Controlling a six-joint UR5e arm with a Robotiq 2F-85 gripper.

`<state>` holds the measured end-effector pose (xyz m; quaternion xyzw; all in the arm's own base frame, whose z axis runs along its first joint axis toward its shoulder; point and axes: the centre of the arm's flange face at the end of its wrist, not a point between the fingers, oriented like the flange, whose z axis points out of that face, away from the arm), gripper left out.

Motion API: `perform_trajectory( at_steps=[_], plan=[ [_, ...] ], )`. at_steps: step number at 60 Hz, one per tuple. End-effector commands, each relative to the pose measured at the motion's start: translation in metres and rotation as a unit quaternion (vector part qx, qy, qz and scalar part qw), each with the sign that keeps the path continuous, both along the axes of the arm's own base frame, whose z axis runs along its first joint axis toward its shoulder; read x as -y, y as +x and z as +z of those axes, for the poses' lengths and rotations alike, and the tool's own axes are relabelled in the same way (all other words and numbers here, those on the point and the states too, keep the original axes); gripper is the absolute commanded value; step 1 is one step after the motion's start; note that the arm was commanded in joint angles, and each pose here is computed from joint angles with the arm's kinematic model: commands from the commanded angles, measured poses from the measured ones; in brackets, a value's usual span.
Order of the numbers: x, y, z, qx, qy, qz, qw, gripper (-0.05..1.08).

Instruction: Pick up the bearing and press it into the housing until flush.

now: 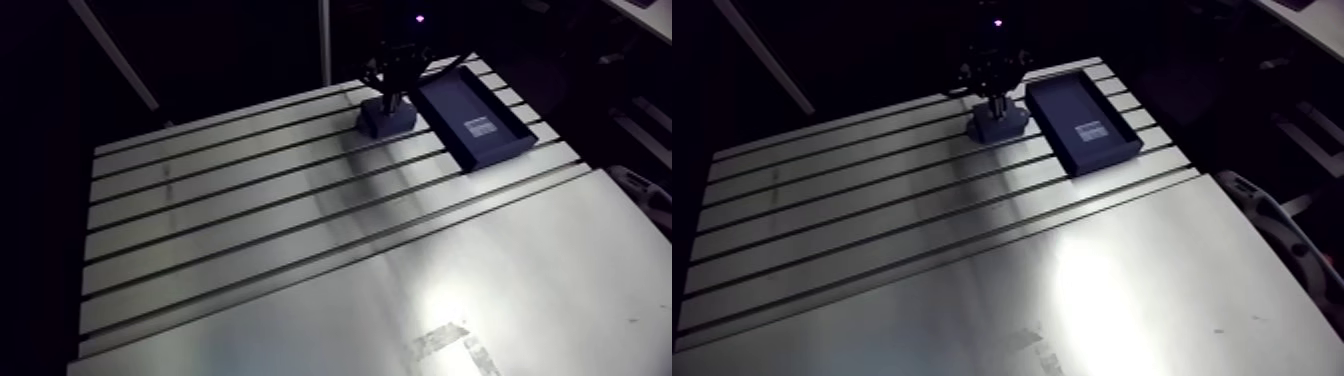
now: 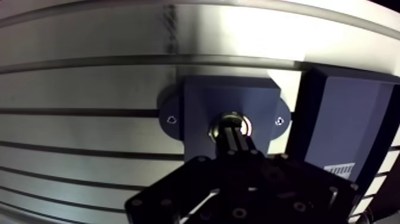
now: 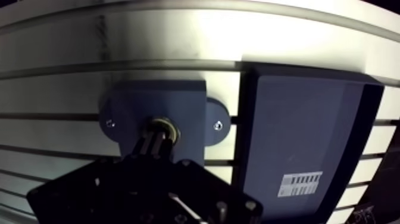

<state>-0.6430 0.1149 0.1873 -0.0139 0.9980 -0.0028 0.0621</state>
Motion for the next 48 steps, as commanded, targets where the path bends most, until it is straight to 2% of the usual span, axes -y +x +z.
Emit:
perform_trajectory(
  at_steps=[1,19,23,24,25,26,28,29,30,31,41,48],
  plan=[
    [0.001,0.000,0.006,-0.004,0.0017,0.001,1.000,1.08],
    [0.000,0.001,0.013,-0.008,0.0041,0.000,1.000,1.08],
    [0.000,0.001,0.015,-0.009,0.0044,0.000,1.000,1.04],
    [0.000,0.001,0.016,-0.008,0.0040,0.000,1.000,0.94],
    [0.001,0.001,0.018,-0.005,0.0035,0.001,1.000,0.70],
    [0.001,0.002,0.018,0.002,0.0031,0.001,1.000,0.41],
    [0.001,0.002,0.018,0.002,0.0031,0.001,1.000,0.41],
    [0.001,0.005,0.019,0.010,0.0010,0.001,1.000,0.17],
    [0.001,0.005,0.019,0.010,0.0010,0.001,1.000,0.17],
    [0.001,0.006,0.021,0.012,0.0008,0.001,1.000,0.03],
    [0.000,0.011,0.042,0.007,0.0021,-0.001,1.000,0.01],
    [0.003,0.017,0.057,0.012,-0.0007,-0.001,1.000,0.01]
  ],
)
